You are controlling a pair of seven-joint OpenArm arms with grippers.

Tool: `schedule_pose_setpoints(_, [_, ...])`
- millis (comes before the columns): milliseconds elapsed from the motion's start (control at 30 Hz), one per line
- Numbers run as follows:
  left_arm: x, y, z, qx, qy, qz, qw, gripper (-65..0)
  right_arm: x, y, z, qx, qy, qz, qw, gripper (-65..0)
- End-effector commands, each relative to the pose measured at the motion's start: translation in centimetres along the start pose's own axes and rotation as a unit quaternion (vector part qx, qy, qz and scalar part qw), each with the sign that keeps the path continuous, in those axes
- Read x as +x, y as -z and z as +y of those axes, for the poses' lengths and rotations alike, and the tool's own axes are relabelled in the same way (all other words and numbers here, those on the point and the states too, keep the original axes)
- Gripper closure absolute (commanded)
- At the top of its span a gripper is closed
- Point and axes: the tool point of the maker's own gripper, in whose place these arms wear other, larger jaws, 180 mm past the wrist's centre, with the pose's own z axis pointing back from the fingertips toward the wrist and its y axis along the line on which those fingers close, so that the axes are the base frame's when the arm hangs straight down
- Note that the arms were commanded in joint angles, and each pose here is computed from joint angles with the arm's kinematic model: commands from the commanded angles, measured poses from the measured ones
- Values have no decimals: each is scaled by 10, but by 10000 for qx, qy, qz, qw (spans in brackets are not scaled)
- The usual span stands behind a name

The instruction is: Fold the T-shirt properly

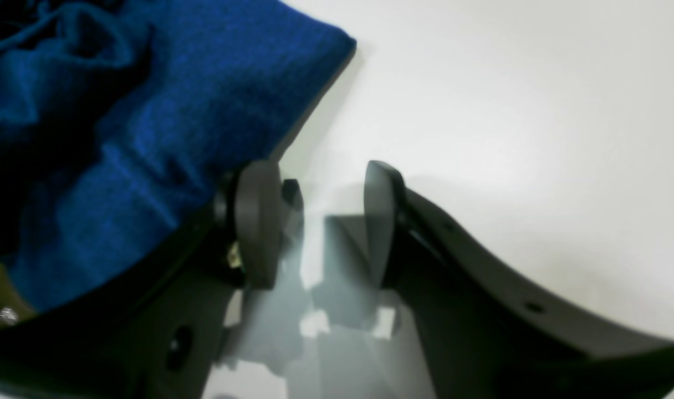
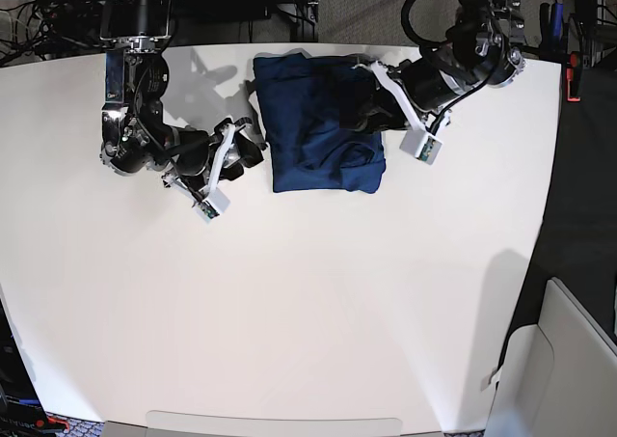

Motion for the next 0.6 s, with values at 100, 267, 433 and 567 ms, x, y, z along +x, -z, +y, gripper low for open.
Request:
schedule_pose_setpoints(100, [8, 4, -18, -293, 127, -128, 9994, -130, 13, -4, -4, -128, -154, -151, 9997, -254])
schedule_pose_setpoints(267, [19, 10, -25, -407, 302, -201, 9985, -132, 17, 0, 3, -49, -118, -214, 9997, -254])
schedule_pose_setpoints(433, [25, 16, -18, -146, 727, -135, 9972, -148, 18, 1, 4, -43, -116, -219, 9997, -254])
schedule_pose_setpoints(567, [16, 25, -29, -171, 1048, 85, 9943, -206, 18, 1, 4, -43, -116, -219, 9997, -254])
